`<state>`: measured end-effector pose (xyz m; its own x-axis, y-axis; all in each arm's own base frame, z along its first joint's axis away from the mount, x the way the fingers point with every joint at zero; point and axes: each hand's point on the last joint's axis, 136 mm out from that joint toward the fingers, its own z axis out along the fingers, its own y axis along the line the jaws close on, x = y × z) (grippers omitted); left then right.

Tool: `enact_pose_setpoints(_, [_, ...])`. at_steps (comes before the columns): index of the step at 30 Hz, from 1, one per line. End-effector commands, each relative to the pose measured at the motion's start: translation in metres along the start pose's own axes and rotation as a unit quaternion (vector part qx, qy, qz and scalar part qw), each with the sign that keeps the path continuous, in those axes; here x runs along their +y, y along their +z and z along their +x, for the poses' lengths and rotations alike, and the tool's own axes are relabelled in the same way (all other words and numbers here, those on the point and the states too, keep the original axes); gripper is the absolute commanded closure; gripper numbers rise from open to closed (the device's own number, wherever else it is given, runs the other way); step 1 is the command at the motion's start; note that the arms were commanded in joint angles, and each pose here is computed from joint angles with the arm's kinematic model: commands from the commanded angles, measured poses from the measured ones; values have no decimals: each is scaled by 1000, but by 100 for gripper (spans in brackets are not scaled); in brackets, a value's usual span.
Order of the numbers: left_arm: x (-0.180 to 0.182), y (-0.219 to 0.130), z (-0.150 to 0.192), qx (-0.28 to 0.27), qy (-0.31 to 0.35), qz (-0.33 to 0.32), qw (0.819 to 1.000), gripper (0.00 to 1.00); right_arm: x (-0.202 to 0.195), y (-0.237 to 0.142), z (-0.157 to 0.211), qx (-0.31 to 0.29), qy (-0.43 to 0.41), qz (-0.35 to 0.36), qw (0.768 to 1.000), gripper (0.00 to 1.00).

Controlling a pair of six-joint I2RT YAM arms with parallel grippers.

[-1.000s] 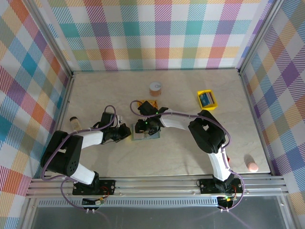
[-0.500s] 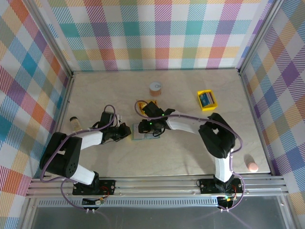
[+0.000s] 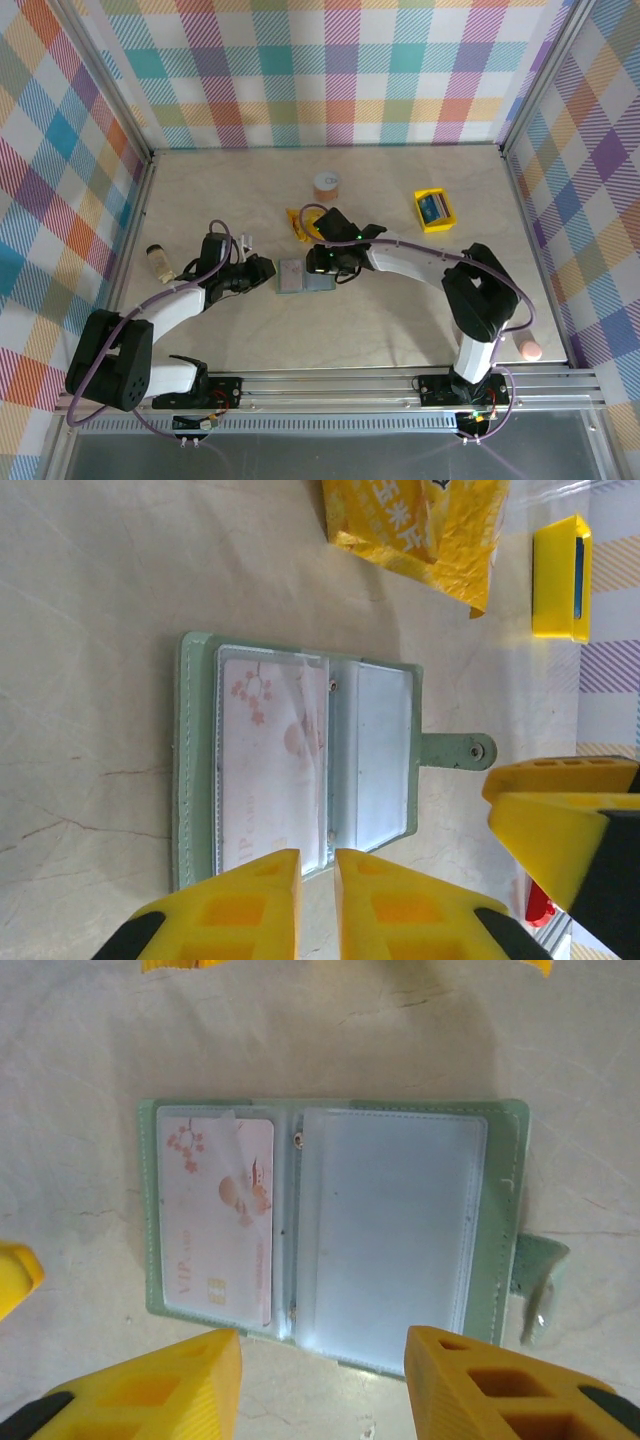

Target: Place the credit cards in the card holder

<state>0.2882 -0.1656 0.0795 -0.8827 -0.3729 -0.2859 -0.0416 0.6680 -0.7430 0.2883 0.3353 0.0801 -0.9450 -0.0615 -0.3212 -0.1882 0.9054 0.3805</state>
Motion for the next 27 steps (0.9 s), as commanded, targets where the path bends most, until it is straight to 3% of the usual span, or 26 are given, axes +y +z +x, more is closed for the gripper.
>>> enact_pose_setpoints(1, [-1,5,5,15,-11,15,1000,83,-7,8,5,23,-11,36,999,52])
enact_pose_setpoints(16, [6,18,5,25,-23,18,999,82,-19,37,15,55,16,60,997,45])
enact_pose_setpoints(27, [13,23,8,29,-25,8,999,82,-21,28,10,41,9,68,997,46])
